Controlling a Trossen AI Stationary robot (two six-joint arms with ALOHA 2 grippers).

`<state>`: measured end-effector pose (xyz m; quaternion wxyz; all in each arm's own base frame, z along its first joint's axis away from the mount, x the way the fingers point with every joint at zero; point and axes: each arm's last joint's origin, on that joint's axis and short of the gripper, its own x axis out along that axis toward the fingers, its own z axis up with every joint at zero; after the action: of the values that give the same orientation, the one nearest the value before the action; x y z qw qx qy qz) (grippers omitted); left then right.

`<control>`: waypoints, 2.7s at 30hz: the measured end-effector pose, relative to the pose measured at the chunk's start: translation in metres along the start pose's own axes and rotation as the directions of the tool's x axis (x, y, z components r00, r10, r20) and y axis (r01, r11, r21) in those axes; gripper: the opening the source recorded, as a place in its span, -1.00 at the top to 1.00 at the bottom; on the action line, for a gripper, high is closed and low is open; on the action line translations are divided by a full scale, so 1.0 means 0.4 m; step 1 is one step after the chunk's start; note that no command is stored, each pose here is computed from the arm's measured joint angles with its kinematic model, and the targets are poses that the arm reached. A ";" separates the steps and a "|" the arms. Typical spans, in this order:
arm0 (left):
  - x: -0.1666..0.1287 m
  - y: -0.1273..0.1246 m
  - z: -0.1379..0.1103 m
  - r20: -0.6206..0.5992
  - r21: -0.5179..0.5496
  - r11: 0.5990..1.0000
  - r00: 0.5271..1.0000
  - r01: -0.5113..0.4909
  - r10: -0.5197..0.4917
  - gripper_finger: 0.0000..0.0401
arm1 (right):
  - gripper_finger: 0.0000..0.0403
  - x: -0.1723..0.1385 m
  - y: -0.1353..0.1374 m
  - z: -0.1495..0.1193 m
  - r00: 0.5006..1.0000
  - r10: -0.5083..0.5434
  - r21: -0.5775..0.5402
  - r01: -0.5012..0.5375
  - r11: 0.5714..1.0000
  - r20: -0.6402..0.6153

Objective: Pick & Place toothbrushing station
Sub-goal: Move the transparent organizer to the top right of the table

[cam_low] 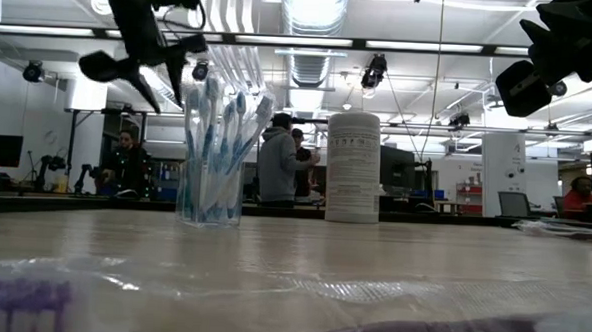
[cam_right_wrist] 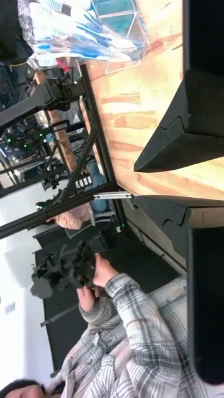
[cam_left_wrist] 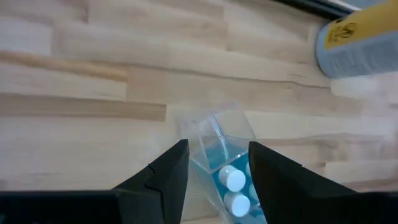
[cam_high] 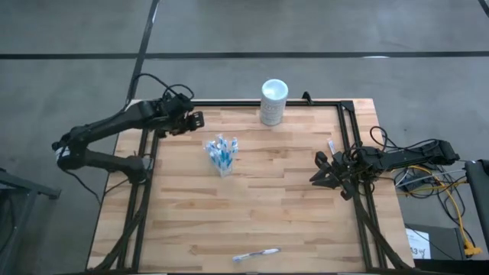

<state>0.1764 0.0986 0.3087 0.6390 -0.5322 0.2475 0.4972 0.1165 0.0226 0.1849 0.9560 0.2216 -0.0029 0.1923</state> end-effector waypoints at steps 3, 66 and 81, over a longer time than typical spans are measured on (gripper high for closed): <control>0.048 0.015 -0.008 -0.035 -0.014 1.000 0.999 0.025 -0.025 0.15 | 0.66 0.000 0.000 0.000 1.000 0.000 0.000 0.000 1.000 0.000; 0.338 0.216 -0.141 -0.163 -0.928 0.370 0.947 -0.051 -0.277 0.22 | 0.66 0.000 0.000 0.000 1.000 0.000 0.000 0.000 1.000 0.000; 0.337 0.195 -0.127 -0.070 -0.914 0.398 0.936 0.078 -0.344 0.22 | 0.66 0.000 0.000 0.000 1.000 0.000 0.000 0.000 1.000 0.000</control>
<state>0.1687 0.0968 0.1451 0.2767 -0.8745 -0.0489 0.3954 0.1165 0.0225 0.1849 0.9560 0.2217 -0.0029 0.1921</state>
